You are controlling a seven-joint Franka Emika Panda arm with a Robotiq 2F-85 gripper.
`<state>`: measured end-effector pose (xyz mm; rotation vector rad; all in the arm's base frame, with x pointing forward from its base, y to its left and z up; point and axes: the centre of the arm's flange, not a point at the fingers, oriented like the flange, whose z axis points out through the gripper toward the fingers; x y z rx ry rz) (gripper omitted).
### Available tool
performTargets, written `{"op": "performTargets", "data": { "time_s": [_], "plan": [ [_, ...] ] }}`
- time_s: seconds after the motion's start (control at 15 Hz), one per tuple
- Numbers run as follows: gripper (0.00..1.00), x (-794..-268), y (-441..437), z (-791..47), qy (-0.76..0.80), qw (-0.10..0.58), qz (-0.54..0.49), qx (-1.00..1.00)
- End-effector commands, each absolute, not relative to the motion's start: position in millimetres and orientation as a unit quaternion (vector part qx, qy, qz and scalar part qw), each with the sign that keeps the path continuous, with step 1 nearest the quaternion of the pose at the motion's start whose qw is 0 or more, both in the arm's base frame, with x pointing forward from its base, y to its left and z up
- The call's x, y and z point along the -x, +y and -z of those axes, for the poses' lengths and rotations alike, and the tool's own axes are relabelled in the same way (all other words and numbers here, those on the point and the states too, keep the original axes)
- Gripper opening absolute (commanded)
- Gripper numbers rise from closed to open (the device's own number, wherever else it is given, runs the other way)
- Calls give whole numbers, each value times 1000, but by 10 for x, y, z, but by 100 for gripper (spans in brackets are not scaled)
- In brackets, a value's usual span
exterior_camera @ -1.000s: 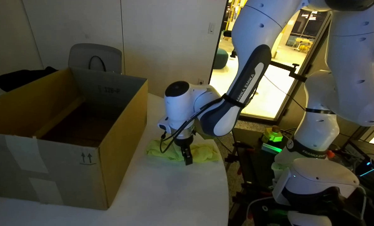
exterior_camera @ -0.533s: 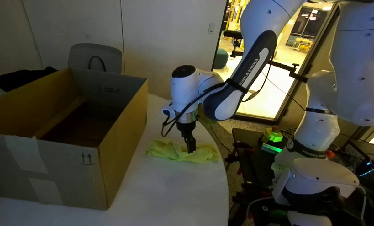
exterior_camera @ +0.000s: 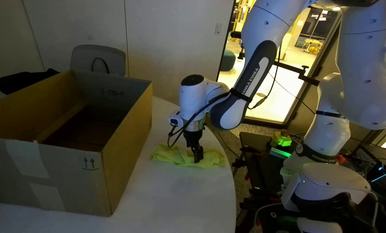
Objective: Put the marker on the towel, fold the towel, and then put the folded towel in the box
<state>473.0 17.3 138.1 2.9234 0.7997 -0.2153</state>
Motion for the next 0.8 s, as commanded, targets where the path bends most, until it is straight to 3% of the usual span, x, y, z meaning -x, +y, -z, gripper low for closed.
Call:
{"op": "performTargets", "data": {
  "time_s": [0.0, 0.33, 0.4, 0.47, 0.73],
  "plan": [
    [100, -4707, 121, -1159, 265, 30, 59, -962],
    [100, -4667, 51, -906, 253, 29, 75, -964],
    [93, -4674, 33, -919, 252, 31, 82, -964],
    [75, -4686, 23, -952, 250, 36, 85, -964],
    [43, -4749, -82, -1151, 240, 44, 96, -965]
  ]
}}
